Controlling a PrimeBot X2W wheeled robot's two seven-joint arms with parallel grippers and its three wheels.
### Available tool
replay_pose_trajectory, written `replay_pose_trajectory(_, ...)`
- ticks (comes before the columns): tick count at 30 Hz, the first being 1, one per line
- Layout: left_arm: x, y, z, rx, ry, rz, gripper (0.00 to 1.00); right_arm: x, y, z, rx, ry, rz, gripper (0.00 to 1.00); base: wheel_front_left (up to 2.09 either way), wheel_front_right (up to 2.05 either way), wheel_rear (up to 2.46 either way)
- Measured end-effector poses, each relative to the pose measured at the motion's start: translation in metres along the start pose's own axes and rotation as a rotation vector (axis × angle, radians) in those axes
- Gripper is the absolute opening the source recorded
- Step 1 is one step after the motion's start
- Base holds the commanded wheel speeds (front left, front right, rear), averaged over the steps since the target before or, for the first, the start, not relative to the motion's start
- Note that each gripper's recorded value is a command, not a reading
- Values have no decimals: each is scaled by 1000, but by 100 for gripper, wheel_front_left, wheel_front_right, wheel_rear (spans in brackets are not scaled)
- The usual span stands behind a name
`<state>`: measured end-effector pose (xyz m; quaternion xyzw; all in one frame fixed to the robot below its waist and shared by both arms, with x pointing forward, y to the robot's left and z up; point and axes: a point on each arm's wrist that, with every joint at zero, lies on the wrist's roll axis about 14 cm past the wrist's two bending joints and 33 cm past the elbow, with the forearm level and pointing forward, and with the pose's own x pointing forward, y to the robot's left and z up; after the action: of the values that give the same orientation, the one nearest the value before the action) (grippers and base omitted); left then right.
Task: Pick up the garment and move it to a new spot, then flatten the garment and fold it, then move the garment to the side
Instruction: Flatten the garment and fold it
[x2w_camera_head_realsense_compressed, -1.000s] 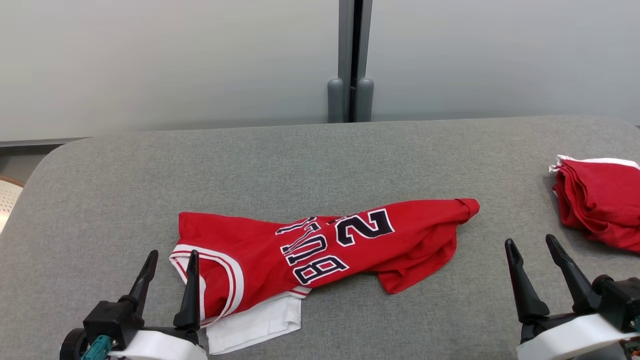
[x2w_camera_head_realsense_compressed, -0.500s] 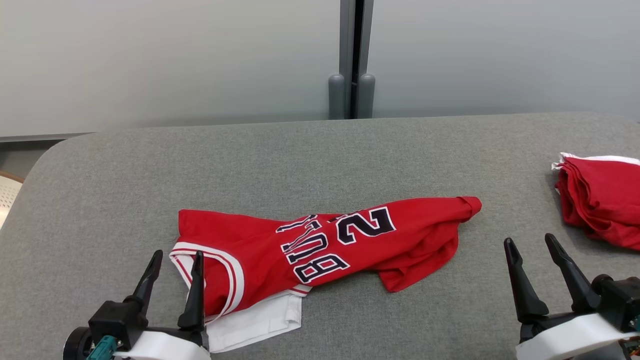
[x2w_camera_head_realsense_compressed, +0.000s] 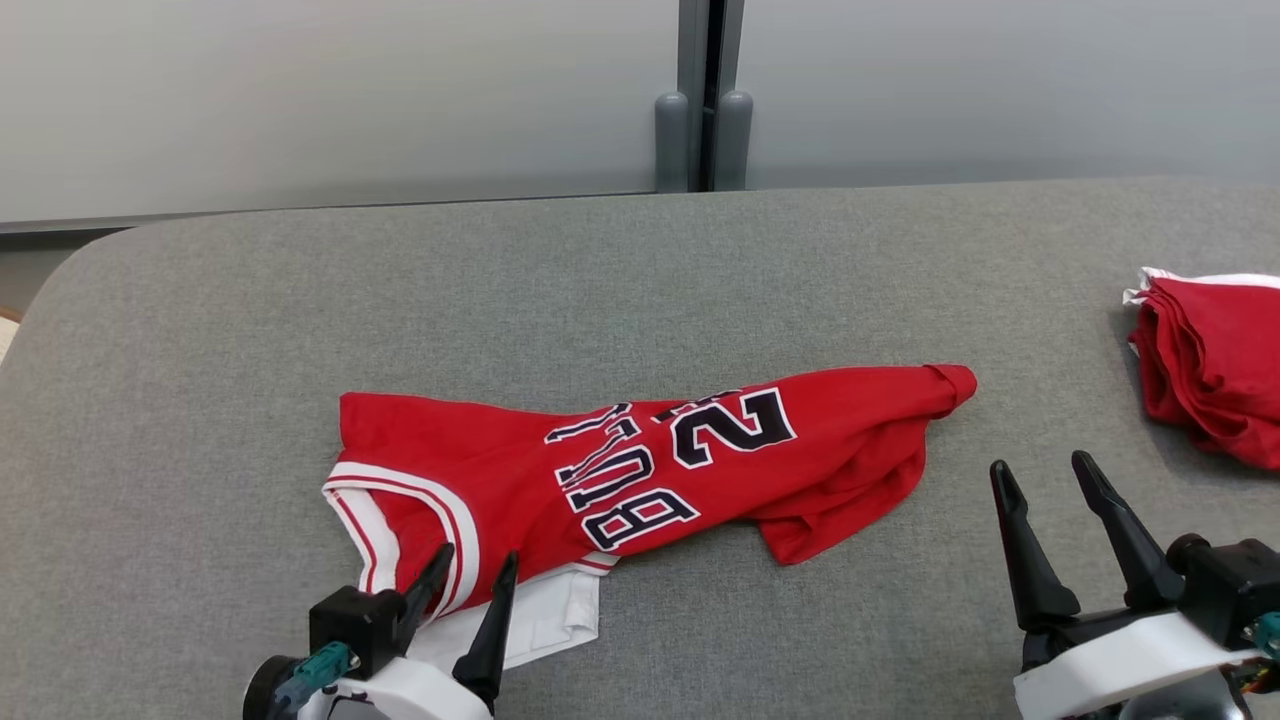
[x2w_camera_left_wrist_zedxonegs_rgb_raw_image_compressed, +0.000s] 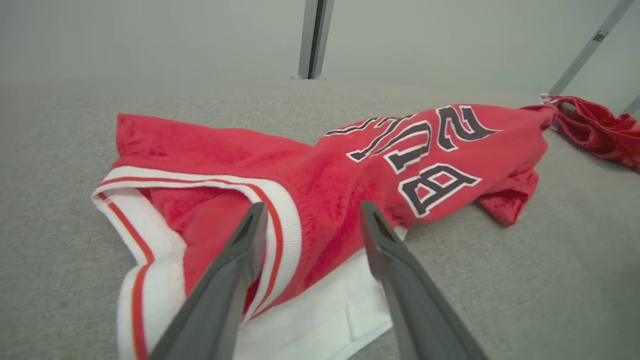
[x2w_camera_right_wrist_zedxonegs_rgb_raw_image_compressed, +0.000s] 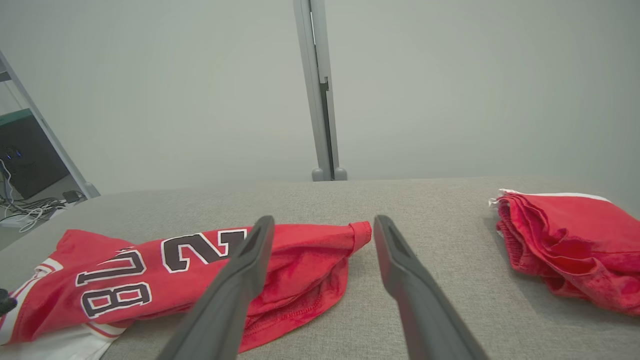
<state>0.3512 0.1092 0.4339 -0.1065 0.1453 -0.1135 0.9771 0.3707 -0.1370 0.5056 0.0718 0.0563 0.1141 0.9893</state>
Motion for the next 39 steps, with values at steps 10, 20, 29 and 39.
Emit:
replay_pose_trajectory(10, 16, 18, -20, -9, 74, 30, 0, 9, -6, -6, 9, 13, -14, 100, 0, 0, 0)
replay_pose_trajectory(20, 19, 19, -10, -2, 33, 27, 0, 10, -7, -5, 15, 4, -17, 100, 0, 0, 0)
replay_pose_trajectory(29, 19, 22, 44, 19, -179, 61, 100, 11, -3, -1, 13, -10, -7, 100, 0, 0, 0)
replay_pose_trajectory(39, -8, 55, 109, 127, -394, 170, 100, 0, -1, 10, -10, -34, -2, 100, 0, 0, 0)
